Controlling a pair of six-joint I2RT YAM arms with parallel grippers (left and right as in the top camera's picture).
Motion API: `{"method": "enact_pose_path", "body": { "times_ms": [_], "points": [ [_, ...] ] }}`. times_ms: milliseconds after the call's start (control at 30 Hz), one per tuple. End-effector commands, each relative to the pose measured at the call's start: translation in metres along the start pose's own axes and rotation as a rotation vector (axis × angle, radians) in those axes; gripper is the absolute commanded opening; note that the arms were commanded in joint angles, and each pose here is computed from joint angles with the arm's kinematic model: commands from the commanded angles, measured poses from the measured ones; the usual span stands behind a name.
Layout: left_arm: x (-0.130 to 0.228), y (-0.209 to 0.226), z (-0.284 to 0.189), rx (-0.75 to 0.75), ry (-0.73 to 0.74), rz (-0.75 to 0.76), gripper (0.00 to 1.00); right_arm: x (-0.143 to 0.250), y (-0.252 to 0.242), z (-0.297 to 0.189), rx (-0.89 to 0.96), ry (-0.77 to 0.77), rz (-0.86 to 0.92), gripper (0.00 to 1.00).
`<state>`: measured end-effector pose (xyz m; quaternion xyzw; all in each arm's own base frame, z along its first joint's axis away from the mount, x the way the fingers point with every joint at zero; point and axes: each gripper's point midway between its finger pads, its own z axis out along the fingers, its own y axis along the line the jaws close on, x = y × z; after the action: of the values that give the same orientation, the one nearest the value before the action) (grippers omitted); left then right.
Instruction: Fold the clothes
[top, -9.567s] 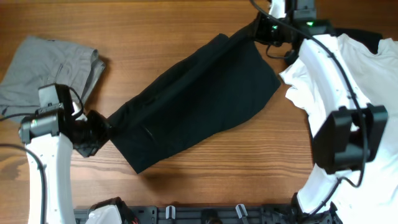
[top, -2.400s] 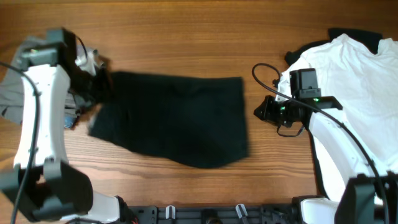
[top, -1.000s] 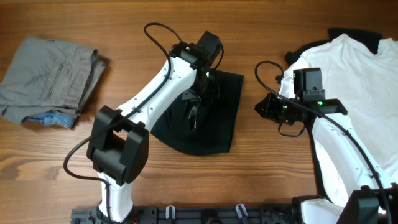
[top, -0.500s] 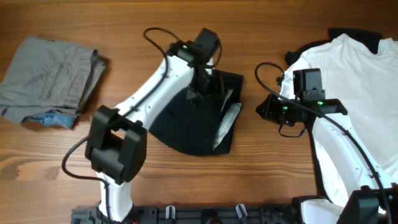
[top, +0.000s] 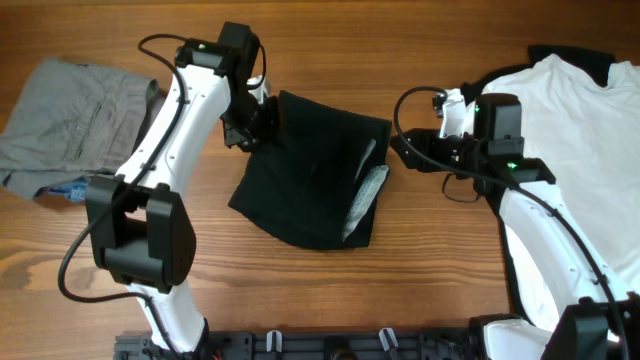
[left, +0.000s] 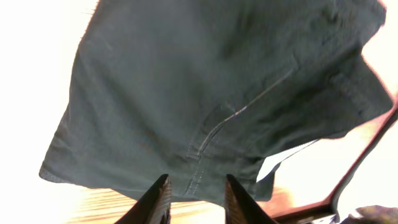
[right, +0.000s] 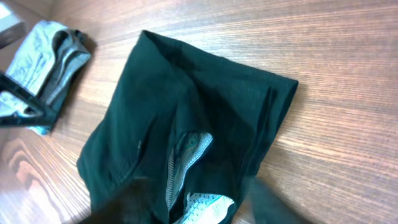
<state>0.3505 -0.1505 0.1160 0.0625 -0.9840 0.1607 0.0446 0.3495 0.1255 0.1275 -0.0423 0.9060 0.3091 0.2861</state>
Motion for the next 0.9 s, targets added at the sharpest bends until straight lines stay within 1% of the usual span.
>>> {"method": "enact_pose_path", "body": {
  "times_ms": [0, 33, 100, 133, 167, 200, 267, 300, 367, 400, 433, 500, 533, 600, 633, 667, 767, 800, 833, 867],
  "points": [
    [0.014, 0.002, 0.008, -0.023, 0.032, 0.085, 0.25, 0.014, -0.007, 0.017, 0.012, 0.076, 0.057, 0.31],
    [0.016, 0.003, 0.011, -0.026, 0.042, 0.083, 0.25, 0.02, -0.005, 0.022, -0.01, 0.103, 0.067, 0.31],
    [0.022, 0.007, 0.02, -0.035, 0.063, 0.081, 0.25, 0.026, 0.003, 0.032, -0.069, 0.134, 0.069, 0.24],
    [0.025, 0.012, 0.03, -0.039, 0.075, 0.078, 0.21, 0.024, 0.005, 0.04, -0.094, 0.129, 0.064, 0.24],
    [0.026, 0.013, 0.034, -0.04, 0.077, 0.076, 0.18, 0.022, 0.006, 0.044, -0.101, 0.123, 0.069, 0.21],
    [0.026, 0.016, 0.04, -0.04, 0.077, 0.072, 0.15, 0.021, 0.012, 0.047, -0.139, 0.118, 0.06, 0.17],
    [0.026, 0.02, 0.05, -0.039, 0.074, 0.046, 0.09, 0.017, 0.04, 0.048, -0.306, 0.115, 0.006, 0.06],
    [0.027, 0.022, 0.056, -0.039, 0.073, 0.035, 0.07, 0.015, 0.058, 0.046, -0.399, 0.113, -0.023, 0.05],
    [0.029, 0.025, 0.065, -0.04, 0.073, 0.03, 0.05, 0.014, 0.07, 0.049, -0.426, 0.107, -0.03, 0.06],
    [0.029, 0.026, 0.069, -0.04, 0.072, 0.031, 0.05, 0.013, 0.07, 0.054, -0.397, 0.103, -0.02, 0.09],
    [0.03, 0.027, 0.073, -0.039, 0.07, 0.034, 0.04, 0.014, 0.068, 0.059, -0.361, 0.1, -0.009, 0.16],
    [0.031, 0.029, 0.08, -0.038, 0.068, 0.037, 0.04, 0.015, 0.056, 0.073, -0.232, 0.082, 0.004, 0.25],
    [0.032, 0.03, 0.082, -0.039, 0.069, 0.038, 0.05, 0.017, 0.05, 0.078, -0.191, 0.078, 0.001, 0.27],
    [0.033, 0.031, 0.083, -0.039, 0.071, 0.037, 0.13, 0.022, 0.035, 0.091, -0.099, 0.078, 0.003, 0.28],
    [0.033, 0.031, 0.084, -0.039, 0.071, 0.037, 0.16, 0.027, 0.028, 0.097, -0.068, 0.089, 0.01, 0.28],
    [0.033, 0.031, 0.084, -0.04, 0.072, 0.037, 0.16, 0.033, 0.018, 0.103, -0.037, 0.105, 0.032, 0.28],
    [0.034, 0.033, 0.083, -0.043, 0.078, 0.032, 0.17, 0.056, -0.017, 0.117, 0.082, 0.168, 0.188, 0.27],
    [0.035, 0.034, 0.083, -0.045, 0.082, 0.028, 0.18, 0.066, -0.034, 0.117, 0.143, 0.19, 0.311, 0.26],
    [0.036, 0.037, 0.081, -0.048, 0.089, 0.018, 0.18, 0.071, -0.044, 0.115, 0.172, 0.206, 0.399, 0.21],
    [0.037, 0.039, 0.081, -0.051, 0.095, 0.01, 0.19, 0.074, -0.052, 0.112, 0.193, 0.213, 0.459, 0.2]
  ]
}}
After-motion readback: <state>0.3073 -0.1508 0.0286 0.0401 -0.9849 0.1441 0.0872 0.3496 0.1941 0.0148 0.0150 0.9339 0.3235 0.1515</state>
